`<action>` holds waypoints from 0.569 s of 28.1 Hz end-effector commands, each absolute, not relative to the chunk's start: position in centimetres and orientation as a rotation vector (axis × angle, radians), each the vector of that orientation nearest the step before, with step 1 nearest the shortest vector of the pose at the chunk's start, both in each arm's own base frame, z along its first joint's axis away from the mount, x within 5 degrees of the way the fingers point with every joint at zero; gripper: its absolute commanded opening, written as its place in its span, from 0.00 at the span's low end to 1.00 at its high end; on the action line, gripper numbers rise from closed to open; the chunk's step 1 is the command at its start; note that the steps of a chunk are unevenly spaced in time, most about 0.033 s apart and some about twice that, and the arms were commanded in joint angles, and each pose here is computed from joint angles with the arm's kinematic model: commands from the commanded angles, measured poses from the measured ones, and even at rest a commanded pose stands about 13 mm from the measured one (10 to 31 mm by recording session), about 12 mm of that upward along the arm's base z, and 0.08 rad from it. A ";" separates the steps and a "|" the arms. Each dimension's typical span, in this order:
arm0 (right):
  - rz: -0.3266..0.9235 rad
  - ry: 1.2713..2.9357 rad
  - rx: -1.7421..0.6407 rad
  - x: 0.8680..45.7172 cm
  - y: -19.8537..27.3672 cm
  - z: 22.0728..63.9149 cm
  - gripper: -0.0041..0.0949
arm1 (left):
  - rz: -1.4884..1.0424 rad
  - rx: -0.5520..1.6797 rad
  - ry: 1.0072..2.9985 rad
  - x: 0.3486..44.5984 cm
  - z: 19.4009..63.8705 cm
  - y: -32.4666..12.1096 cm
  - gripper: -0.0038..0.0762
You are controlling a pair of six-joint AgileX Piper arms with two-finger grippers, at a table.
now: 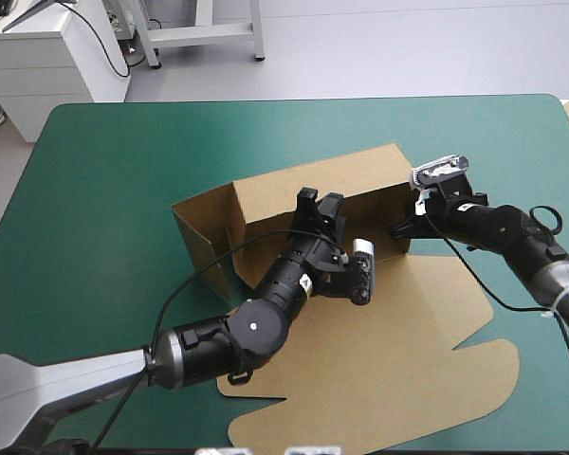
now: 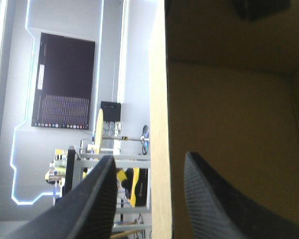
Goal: Fold the box
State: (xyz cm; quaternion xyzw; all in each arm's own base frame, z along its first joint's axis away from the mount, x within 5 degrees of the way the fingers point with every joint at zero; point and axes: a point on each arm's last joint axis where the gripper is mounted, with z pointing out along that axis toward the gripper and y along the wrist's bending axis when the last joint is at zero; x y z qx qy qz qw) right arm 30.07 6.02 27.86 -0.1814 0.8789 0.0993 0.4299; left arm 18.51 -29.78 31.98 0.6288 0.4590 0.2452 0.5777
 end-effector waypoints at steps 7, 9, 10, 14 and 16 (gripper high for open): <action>0.241 2.152 -0.431 30.2 6.0 29.1 0.04 | 0.619 1.293 0.964 13.8 37.0 -29.4 0.29; 0.247 2.157 -0.432 30.1 6.0 29.0 0.04 | 0.641 1.253 0.981 13.7 37.6 -28.8 0.23; 0.250 2.158 -0.432 30.1 6.1 29.0 0.04 | 0.648 1.233 0.991 13.7 37.9 -28.4 0.18; 0.264 2.159 -0.421 29.9 6.1 29.3 0.04 | 0.665 1.145 1.038 14.7 39.8 -26.0 0.05; 0.276 2.155 -0.404 29.7 6.1 29.6 0.04 | 0.680 1.105 1.065 15.7 40.5 -24.6 0.05</action>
